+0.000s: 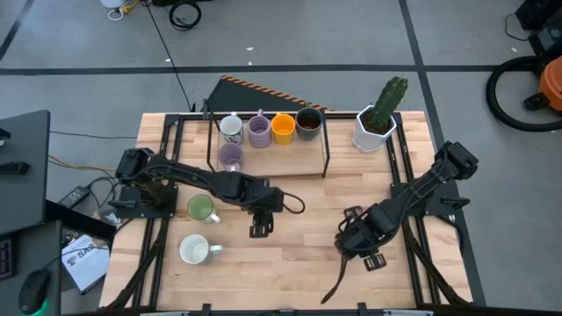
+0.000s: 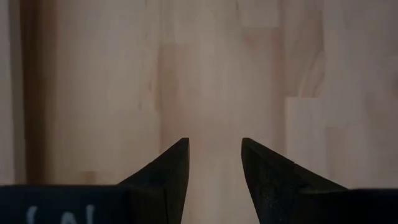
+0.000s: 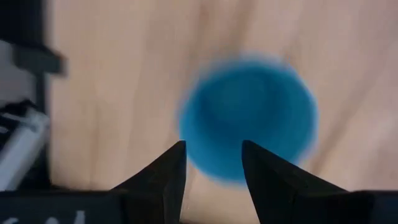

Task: Place coffee mugs
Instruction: Put the blue mug on the shelf

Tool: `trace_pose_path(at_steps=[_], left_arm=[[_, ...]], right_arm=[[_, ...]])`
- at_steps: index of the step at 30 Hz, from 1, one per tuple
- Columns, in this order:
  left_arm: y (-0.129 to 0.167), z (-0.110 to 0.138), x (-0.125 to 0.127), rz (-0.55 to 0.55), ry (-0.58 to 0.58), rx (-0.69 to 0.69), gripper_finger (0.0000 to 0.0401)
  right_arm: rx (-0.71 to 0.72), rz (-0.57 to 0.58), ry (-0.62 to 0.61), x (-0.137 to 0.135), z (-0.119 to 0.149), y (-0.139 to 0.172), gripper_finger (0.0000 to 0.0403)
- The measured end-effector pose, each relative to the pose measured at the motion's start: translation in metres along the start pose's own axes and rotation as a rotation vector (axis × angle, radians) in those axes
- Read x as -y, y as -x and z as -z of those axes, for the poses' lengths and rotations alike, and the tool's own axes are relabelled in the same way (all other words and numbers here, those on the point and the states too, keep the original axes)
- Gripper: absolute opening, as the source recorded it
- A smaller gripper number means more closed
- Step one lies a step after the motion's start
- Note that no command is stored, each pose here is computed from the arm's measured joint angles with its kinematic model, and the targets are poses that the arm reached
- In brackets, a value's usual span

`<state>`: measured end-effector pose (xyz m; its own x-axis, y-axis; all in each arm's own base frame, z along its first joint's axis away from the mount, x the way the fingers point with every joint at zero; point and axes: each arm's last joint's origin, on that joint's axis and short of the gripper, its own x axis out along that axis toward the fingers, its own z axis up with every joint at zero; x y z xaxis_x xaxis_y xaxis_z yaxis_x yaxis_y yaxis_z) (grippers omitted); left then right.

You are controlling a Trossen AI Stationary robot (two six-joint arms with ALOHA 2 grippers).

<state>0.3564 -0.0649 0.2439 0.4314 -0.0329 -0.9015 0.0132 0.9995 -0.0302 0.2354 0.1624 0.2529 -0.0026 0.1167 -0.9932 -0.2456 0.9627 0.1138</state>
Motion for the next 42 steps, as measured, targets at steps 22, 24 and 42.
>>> trace_pose_path(at_steps=[22,24,42], left_arm=[[0.003,0.0,0.013,0.014,-0.008,0.011,0.0153],[0.003,-0.001,0.011,0.011,0.0,0.011,0.0153],[0.003,0.0,0.014,0.016,0.017,0.008,0.0153]], right_arm=[[0.217,0.145,-0.077,0.085,0.04,-0.009,0.016],[0.21,0.115,-0.089,0.089,0.044,-0.017,0.016],[0.085,-0.084,-0.249,0.045,0.066,-0.048,0.0159]])
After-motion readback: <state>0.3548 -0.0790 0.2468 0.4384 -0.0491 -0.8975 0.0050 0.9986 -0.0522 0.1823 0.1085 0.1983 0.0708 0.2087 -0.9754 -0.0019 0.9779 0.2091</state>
